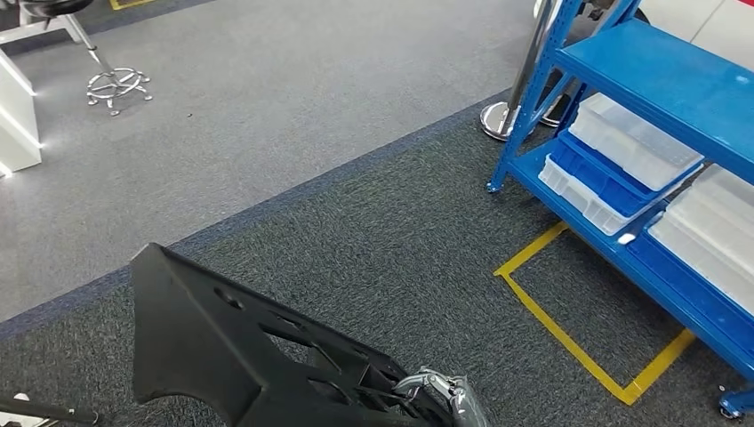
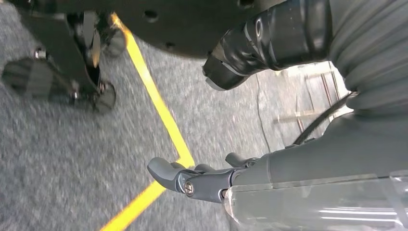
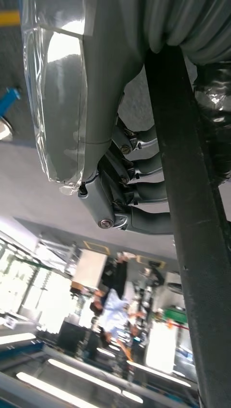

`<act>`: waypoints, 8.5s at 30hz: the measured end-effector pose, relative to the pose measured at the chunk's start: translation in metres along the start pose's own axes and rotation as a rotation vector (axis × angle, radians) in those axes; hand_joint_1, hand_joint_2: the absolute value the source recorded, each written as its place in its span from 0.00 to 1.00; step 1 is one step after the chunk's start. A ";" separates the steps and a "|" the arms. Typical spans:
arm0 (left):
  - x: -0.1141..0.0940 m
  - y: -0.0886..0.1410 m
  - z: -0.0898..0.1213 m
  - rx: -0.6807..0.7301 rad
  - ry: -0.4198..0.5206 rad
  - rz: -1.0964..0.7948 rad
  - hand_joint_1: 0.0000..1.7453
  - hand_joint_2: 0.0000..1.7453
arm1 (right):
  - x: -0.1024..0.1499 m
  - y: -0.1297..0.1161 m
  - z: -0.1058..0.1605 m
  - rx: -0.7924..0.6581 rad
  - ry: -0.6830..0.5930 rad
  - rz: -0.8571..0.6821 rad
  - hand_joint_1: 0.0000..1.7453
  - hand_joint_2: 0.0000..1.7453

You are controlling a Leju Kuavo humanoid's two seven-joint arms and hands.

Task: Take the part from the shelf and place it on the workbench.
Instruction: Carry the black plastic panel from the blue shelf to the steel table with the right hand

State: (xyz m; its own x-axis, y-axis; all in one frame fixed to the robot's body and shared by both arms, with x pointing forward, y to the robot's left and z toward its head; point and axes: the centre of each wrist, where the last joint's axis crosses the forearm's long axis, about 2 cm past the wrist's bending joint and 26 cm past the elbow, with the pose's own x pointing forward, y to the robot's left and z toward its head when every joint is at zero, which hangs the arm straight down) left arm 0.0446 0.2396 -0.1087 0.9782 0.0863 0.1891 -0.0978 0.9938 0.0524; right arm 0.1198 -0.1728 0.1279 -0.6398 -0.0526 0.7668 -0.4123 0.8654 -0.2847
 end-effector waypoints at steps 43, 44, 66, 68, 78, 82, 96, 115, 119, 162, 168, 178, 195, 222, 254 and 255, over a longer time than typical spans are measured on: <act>-0.004 0.005 -0.001 -0.017 -0.007 -0.006 0.00 1.00 | 0.006 -0.006 -0.003 0.047 -0.022 -0.046 1.00 1.00; -0.005 0.005 0.000 -0.015 -0.005 -0.004 0.00 1.00 | 0.005 -0.006 -0.003 0.054 -0.026 -0.051 1.00 1.00; -0.010 0.009 -0.001 -0.008 -0.004 0.048 0.00 1.00 | -0.009 0.007 -0.035 0.198 -0.123 -0.237 1.00 1.00; -0.010 0.011 -0.001 -0.005 -0.002 0.054 0.00 1.00 | -0.010 0.012 -0.044 0.213 -0.142 -0.268 1.00 1.00; -0.007 0.019 -0.002 0.009 -0.006 0.072 0.00 1.00 | -0.016 0.027 -0.071 0.246 -0.175 -0.350 1.00 1.00; -0.008 0.023 -0.003 0.016 -0.003 0.076 0.00 1.00 | -0.018 0.028 -0.078 0.250 -0.185 -0.354 1.00 1.00; -0.006 0.029 -0.003 0.024 -0.013 0.088 0.00 1.00 | -0.027 0.031 -0.086 0.269 -0.173 -0.365 1.00 1.00; -0.003 0.031 -0.004 0.032 -0.006 0.092 0.00 1.00 | -0.024 0.029 -0.090 0.269 -0.198 -0.386 1.00 1.00; -0.002 0.030 -0.004 0.032 -0.004 0.090 0.00 1.00 | -0.024 0.029 -0.084 0.271 -0.187 -0.397 1.00 1.00; -0.001 0.025 -0.003 0.031 0.010 0.091 0.00 1.00 | -0.019 0.020 -0.072 0.268 -0.196 -0.418 1.00 1.00; -0.001 0.025 -0.003 0.035 0.023 0.092 0.00 1.00 | -0.019 0.020 -0.072 0.275 -0.191 -0.448 1.00 1.00; 0.001 0.026 -0.004 0.038 0.038 0.094 0.00 1.00 | -0.019 0.018 -0.072 0.283 -0.179 -0.447 1.00 1.00; 0.000 0.025 -0.004 0.041 0.050 0.084 0.00 1.00 | -0.020 0.017 -0.071 0.294 -0.164 -0.437 1.00 1.00; 0.002 0.026 -0.004 0.049 0.061 0.083 0.00 1.00 | -0.020 0.015 -0.068 0.291 -0.158 -0.418 1.00 1.00; 0.001 0.026 -0.004 0.035 0.043 0.069 0.00 1.00 | -0.019 0.013 -0.066 0.297 -0.157 -0.410 1.00 1.00; 0.000 0.026 -0.004 0.033 0.042 0.068 0.00 1.00 | -0.019 0.013 -0.066 0.297 -0.157 -0.409 1.00 1.00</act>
State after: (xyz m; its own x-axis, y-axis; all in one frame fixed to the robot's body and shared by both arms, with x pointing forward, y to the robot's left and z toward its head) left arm 0.0432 0.2655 -0.1109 0.9758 0.1571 0.1523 -0.1697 0.9828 0.0733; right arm 0.1695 -0.1272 0.1477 -0.4680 -0.4499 0.7606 -0.8000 0.5814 -0.1484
